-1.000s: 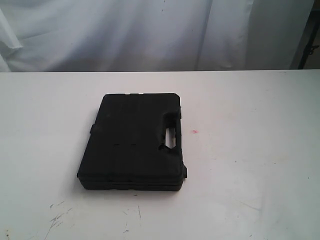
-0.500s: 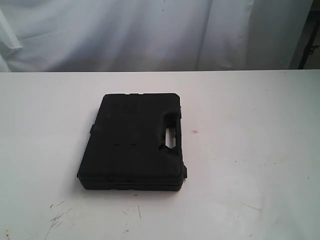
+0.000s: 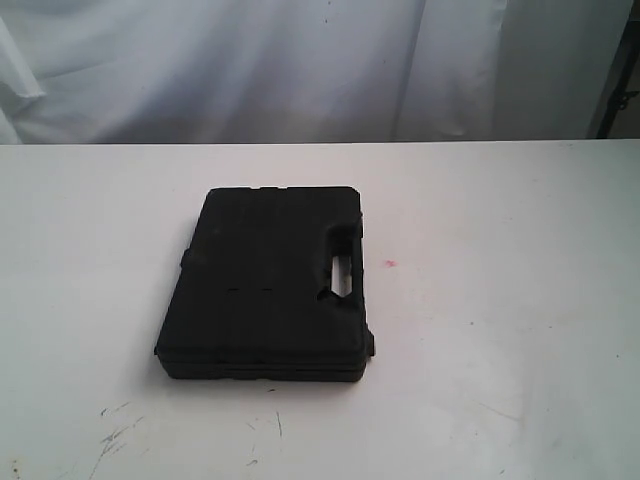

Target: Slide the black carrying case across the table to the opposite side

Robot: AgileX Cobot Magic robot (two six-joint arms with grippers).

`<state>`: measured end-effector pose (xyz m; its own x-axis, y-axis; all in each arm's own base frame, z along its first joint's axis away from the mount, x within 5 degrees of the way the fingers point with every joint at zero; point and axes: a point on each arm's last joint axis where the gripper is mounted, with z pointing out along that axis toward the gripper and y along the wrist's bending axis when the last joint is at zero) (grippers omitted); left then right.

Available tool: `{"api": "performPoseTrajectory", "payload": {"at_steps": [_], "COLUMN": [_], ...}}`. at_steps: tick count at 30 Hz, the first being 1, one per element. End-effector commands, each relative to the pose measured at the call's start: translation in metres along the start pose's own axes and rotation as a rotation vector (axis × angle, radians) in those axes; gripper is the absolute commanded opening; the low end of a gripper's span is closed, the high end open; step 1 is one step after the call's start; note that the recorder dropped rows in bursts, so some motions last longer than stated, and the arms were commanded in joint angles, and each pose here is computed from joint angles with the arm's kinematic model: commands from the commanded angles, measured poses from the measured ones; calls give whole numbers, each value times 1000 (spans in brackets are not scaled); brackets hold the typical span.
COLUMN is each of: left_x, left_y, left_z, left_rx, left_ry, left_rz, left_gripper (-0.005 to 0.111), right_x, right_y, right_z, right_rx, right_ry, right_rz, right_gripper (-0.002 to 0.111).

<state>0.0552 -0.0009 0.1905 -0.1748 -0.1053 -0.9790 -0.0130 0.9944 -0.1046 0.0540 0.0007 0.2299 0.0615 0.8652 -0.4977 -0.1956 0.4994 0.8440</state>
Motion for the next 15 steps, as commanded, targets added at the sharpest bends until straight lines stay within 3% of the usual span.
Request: {"api": "performPoseTrajectory", "payload": {"at_steps": [1, 5, 10, 12, 15], "left_x": [1, 1, 1, 1, 1], "left_y": [0, 0, 0, 0, 0], "left_z": [0, 0, 0, 0, 0], "left_rx": [-1, -1, -1, -1, -1], "left_ry": [2, 2, 2, 2, 2], "left_rz": [-4, -4, -4, -4, -4], "left_gripper": [0, 0, 0, 0, 0], "right_x": [-1, -20, -18, -5, 14], "right_y": [23, 62, 77, 70, 57], "right_z": [4, 51, 139, 182, 215], "right_rx": [67, 276, 404, 371, 317], "right_ry": [189, 468, 853, 1014, 1165], "right_rz": [-123, -463, -691, -761, -747], "right_gripper": [0, 0, 1, 14, 37]}}
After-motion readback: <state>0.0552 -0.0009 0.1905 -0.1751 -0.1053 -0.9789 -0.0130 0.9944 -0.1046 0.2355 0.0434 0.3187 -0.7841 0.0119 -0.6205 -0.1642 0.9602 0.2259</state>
